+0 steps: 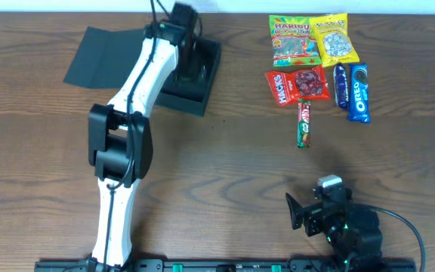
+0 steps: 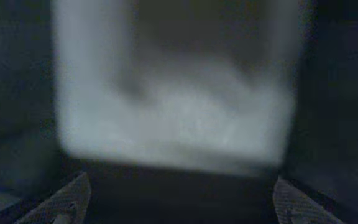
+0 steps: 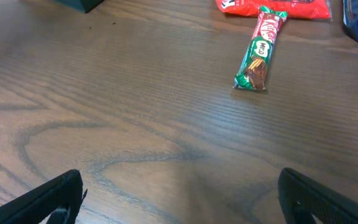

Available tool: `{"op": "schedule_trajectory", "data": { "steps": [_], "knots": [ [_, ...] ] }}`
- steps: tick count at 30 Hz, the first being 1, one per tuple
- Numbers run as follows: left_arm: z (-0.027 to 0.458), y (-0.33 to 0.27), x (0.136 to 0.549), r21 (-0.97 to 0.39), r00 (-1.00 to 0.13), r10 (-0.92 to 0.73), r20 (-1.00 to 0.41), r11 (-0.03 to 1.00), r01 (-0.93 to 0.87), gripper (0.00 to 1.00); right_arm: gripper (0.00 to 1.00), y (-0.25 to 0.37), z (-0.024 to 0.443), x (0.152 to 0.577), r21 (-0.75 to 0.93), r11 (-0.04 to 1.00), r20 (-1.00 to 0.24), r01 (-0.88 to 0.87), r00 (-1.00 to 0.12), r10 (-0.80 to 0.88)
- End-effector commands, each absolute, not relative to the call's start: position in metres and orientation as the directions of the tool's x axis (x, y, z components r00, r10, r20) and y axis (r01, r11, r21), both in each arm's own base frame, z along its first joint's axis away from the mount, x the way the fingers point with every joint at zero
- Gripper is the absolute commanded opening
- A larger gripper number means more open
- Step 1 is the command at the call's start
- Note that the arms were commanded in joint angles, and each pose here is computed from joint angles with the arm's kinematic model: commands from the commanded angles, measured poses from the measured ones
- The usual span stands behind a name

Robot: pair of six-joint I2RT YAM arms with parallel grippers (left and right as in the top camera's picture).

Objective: Pack container

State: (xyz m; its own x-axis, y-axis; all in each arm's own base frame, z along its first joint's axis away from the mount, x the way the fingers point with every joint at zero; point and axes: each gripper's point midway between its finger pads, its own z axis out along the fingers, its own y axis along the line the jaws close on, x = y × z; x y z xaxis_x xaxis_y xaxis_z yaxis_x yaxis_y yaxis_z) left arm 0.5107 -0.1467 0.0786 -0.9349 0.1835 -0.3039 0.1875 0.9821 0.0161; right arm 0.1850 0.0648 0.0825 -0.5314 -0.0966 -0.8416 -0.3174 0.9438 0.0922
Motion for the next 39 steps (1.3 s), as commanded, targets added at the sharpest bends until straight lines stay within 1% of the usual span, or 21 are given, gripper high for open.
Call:
{"op": "schedule_trajectory", "data": {
  "steps": [1, 6, 12, 14, 15, 19, 20, 22, 23, 24, 25, 27, 28, 29, 33, 36, 39],
  "knots": [
    [0.135, -0.155, 0.520, 0.009, -0.891, 0.172, -0.421, 0.983, 0.186, 0.95, 0.99, 0.066, 0.082, 0.184, 0.100, 0.943, -0.841, -0.319, -0.533, -0.091],
    [0.114, -0.180, 0.501, 0.017, -0.900, 0.240, -0.363, 0.968, 0.251, 0.95, 0.99, 0.066, 0.082, 0.184, 0.100, 0.943, -0.841, -0.319, -0.533, -0.091],
    [0.074, -0.197, 0.481, 0.025, -0.913, 0.288, -0.289, 0.956, 0.293, 0.96, 0.99, 0.066, 0.082, 0.184, 0.100, 0.943, -0.841, -0.319, -0.533, -0.091],
    [0.064, -0.196, 0.477, 0.026, -0.916, 0.291, -0.277, 0.955, 0.295, 0.98, 0.99, 0.066, 0.082, 0.184, 0.100, 0.943, -0.841, -0.319, -0.533, -0.091],
    [0.060, -0.196, 0.476, 0.026, -0.917, 0.292, -0.270, 0.955, 0.296, 0.94, 0.99, 0.066, 0.082, 0.184, 0.100, 0.943, -0.841, -0.319, -0.533, -0.091],
    [0.050, -0.195, 0.474, 0.026, -0.918, 0.292, -0.268, 0.955, 0.296, 0.71, 0.99, 0.066, 0.082, 0.184, 0.100, 0.943, -0.841, -0.319, -0.533, -0.091],
    [0.048, -0.197, 0.473, 0.014, -0.919, 0.292, -0.267, 0.954, 0.299, 0.63, 0.99, 0.066, 0.082, 0.184, 0.100, 0.943, -0.841, -0.319, -0.533, -0.091],
    [0.044, -0.202, 0.469, -0.022, -0.920, 0.293, -0.259, 0.951, 0.309, 0.54, 0.99, 0.066, 0.082, 0.184, 0.100, 0.943, -0.841, -0.319, -0.533, -0.091],
    [0.044, -0.204, 0.468, -0.035, -0.921, 0.293, -0.256, 0.950, 0.312, 0.48, 0.99, 0.066, 0.082, 0.184, 0.100, 0.943, -0.841, -0.319, -0.533, -0.091],
    [0.044, -0.206, 0.467, -0.046, -0.922, 0.293, -0.254, 0.948, 0.315, 0.38, 0.99, 0.066, 0.082, 0.184, 0.100, 0.943, -0.841, -0.319, -0.533, -0.091],
    [0.044, -0.206, 0.467, -0.048, -0.922, 0.294, -0.252, 0.948, 0.315, 0.32, 0.99, 0.066, 0.082, 0.184, 0.100, 0.943, -0.841, -0.319, -0.533, -0.091],
    [0.043, -0.206, 0.465, -0.047, -0.923, 0.295, -0.247, 0.948, 0.316, 0.15, 0.99, 0.066, 0.082, 0.184, 0.100, 0.943, -0.841, -0.319, -0.533, -0.091],
    [0.043, -0.205, 0.463, -0.045, -0.924, 0.298, -0.239, 0.947, 0.318, 0.09, 0.99, 0.066, 0.082, 0.184, 0.100, 0.943, -0.841, -0.319, -0.533, -0.091],
    [0.042, -0.204, 0.461, -0.039, -0.919, 0.321, -0.229, 0.940, 0.338, 0.06, 0.99, 0.066, 0.082, 0.184, 0.100, 0.943, -0.841, -0.319, -0.533, -0.091],
    [0.039, -0.202, 0.445, -0.011, -0.868, 0.466, -0.171, 0.880, 0.474, 0.06, 0.99, 0.066, 0.082, 0.184, 0.100, 0.943, -0.841, -0.319, -0.533, -0.091],
    [0.037, -0.205, 0.428, 0.000, -0.795, 0.596, -0.115, 0.800, 0.600, 0.06, 0.99, 0.066, 0.082, 0.184, 0.100, 0.943, -0.841, -0.319, -0.533, -0.091],
    [0.036, -0.214, 0.408, 0.005, -0.691, 0.720, -0.055, 0.693, 0.721, 0.06, 0.99, 0.066, 0.082, 0.184, 0.100, 0.943, -0.841, -0.319, -0.533, -0.091]
  ]
}}
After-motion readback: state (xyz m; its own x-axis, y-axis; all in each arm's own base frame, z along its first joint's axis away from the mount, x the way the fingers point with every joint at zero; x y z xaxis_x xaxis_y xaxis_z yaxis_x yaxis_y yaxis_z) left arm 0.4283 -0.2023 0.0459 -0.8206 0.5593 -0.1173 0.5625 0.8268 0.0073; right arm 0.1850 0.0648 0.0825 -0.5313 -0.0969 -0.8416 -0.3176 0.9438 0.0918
